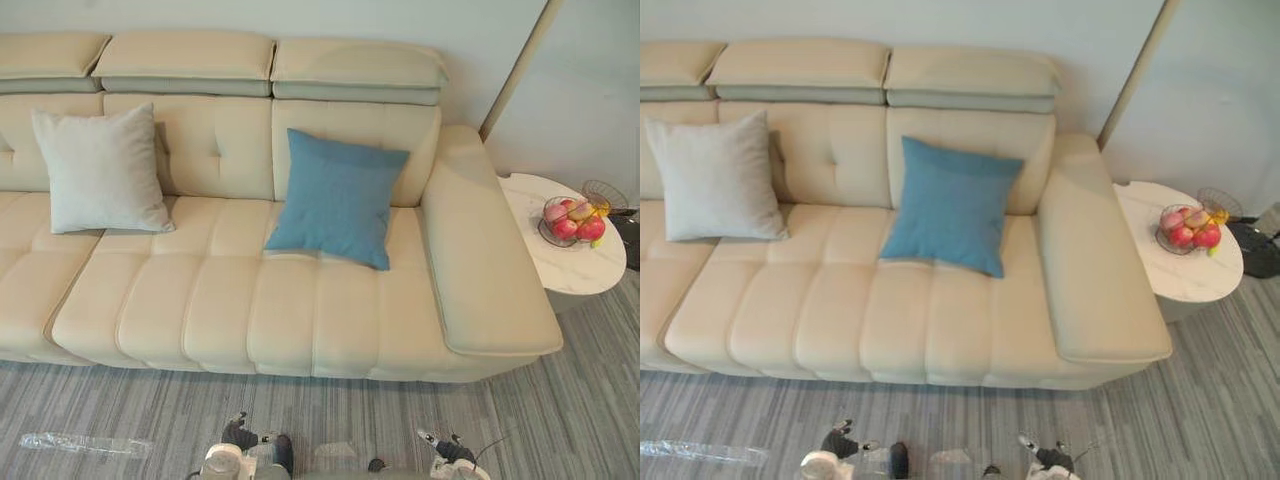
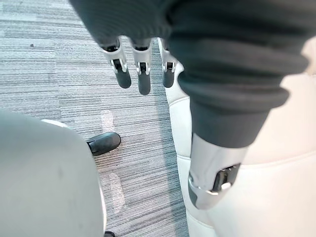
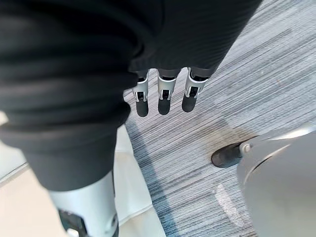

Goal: Pick up cushions and gather them together orderly.

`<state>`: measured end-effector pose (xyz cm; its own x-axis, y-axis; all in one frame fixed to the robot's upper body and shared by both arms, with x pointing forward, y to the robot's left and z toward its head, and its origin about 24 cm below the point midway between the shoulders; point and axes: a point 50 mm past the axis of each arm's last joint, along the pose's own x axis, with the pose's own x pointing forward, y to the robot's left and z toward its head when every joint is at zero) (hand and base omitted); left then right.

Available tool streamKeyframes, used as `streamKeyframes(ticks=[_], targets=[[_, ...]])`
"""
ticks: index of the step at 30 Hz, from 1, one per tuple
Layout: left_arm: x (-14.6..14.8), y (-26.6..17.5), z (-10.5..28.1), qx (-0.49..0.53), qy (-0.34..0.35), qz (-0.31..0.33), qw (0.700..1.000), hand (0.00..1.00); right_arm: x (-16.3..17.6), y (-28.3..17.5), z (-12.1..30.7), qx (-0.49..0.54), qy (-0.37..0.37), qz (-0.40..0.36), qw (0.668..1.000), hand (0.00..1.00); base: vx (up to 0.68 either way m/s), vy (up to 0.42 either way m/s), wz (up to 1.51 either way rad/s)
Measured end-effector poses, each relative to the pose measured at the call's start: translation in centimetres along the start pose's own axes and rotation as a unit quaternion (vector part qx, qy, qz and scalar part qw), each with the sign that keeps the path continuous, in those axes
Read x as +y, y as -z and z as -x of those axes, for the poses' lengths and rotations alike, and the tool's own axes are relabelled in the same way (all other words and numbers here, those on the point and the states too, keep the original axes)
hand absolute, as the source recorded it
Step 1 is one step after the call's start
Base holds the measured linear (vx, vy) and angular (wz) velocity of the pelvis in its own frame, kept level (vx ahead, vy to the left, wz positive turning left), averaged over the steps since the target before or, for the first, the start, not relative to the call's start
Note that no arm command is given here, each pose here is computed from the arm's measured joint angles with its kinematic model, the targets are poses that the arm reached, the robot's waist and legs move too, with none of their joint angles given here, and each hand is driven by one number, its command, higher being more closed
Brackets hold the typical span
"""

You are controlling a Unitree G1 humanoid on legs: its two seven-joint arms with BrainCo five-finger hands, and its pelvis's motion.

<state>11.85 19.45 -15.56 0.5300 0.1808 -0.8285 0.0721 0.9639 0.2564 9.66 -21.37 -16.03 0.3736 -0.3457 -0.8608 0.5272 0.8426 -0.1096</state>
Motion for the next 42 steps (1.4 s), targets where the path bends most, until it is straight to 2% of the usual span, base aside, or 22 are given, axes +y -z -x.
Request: streamKeyframes(ticks=[12, 25, 28, 31, 34, 42], targets=[[0.2, 0.4, 0.1, 0.009, 0.000, 0.007, 1.000, 0.00, -1.1, 1.8, 0.4, 0.029, 0.010, 0.018, 0.999, 0.00, 0.04, -0.005, 0.04], [0.5, 0.9, 0.1, 0.026, -0.002, 0.040, 0.999, 0.00, -0.9, 1.2, 0.1, 0.028, 0.005, 0.043, 0.999, 0.00, -0.02, -0.020, -0.10], [1.0, 0.9, 0.0, 0.026, -0.013, 0.054, 0.998, 0.00, -0.6, 0.7, 0.0, 0.020, -0.001, 0.047, 0.999, 0.00, -0.11, 0.009, -0.88], [0.8, 0.7, 0.0, 0.023, -0.013, 0.067, 0.997, 0.00, -1.6, -0.1, -0.2, 0.009, 0.013, 0.052, 0.999, 0.00, -0.10, -0.005, -1.18], [1.2, 0.8, 0.0, 0.025, -0.020, 0.075, 0.997, 0.00, -2.0, 0.7, 0.1, 0.019, 0.017, 0.052, 0.998, 0.00, -0.08, 0.079, -1.10], [2.8, 1.1, 0.0, 0.027, -0.041, 0.074, 0.996, 0.00, -0.6, 1.2, 0.2, 0.022, -0.005, 0.078, 0.997, 0.00, 0.03, -0.007, -1.26]])
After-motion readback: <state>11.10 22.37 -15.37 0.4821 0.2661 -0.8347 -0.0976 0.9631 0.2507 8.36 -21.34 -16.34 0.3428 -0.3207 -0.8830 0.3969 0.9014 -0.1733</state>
